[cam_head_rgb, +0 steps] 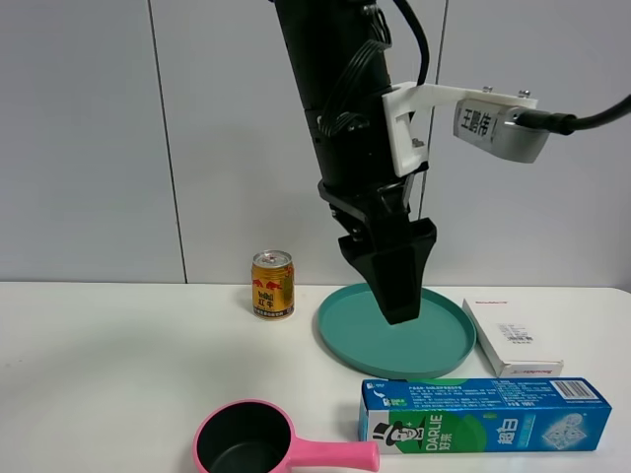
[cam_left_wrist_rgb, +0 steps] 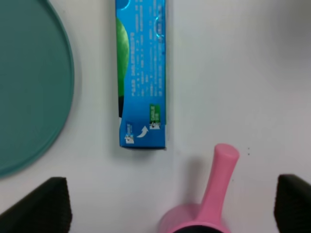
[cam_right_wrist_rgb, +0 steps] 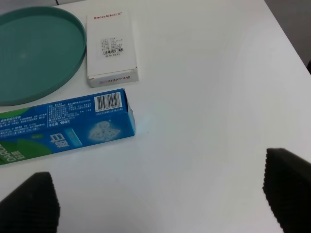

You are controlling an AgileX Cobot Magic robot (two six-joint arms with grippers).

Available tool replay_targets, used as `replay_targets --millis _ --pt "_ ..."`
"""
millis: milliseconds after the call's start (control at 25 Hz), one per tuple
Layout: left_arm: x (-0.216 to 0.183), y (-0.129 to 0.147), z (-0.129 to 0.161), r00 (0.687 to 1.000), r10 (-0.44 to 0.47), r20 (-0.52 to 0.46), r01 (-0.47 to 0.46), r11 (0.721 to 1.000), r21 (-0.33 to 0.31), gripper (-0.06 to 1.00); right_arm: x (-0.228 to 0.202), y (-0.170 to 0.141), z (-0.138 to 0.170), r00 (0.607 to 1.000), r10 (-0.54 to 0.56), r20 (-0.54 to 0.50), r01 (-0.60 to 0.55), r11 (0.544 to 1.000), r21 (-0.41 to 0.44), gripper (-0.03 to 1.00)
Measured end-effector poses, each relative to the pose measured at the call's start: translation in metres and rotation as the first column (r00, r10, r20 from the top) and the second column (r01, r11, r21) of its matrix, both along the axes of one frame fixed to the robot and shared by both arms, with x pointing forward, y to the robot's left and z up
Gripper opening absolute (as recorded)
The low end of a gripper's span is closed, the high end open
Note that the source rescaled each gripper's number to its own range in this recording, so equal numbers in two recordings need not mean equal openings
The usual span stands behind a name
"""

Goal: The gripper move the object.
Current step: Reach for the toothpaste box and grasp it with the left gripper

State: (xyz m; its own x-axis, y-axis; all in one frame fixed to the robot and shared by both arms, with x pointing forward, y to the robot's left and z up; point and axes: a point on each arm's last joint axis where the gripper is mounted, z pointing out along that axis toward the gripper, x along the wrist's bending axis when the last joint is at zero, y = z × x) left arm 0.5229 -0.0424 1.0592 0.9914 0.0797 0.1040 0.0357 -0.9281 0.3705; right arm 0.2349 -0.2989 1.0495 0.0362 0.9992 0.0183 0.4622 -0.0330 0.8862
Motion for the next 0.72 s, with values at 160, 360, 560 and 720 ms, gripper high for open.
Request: replay_targets --millis 160,360,560,720 --pt "0.0 -0.002 0.001 1.0 0.004 -0.005 -0.004 1.0 -0.023 1.0 0.0 0.0 0.0 1.0 0.003 0.0 -0.003 1.0 0.004 1.0" --pt "0.002 -0.007 -0.004 1.0 0.008 0.008 -0.008 0.999 -0.047 1.0 0.0 0.0 0.0 1.0 0.003 0.0 -0.003 1.0 0.004 1.0" --pt "-0.004 -0.026 -0.031 0.997 -0.072 0.006 0.072 0.997 -0.01 1.0 0.0 0.0 0.0 1.0 0.0 0.0 0.0 1.0 0.0 1.0" --pt "-0.009 -0.04 -0.05 0.974 -0.222 0.048 0.222 0.975 0.012 1.0 0.0 0.0 0.0 1.0 0.0 0.0 0.0 1.0 0.0 1.0"
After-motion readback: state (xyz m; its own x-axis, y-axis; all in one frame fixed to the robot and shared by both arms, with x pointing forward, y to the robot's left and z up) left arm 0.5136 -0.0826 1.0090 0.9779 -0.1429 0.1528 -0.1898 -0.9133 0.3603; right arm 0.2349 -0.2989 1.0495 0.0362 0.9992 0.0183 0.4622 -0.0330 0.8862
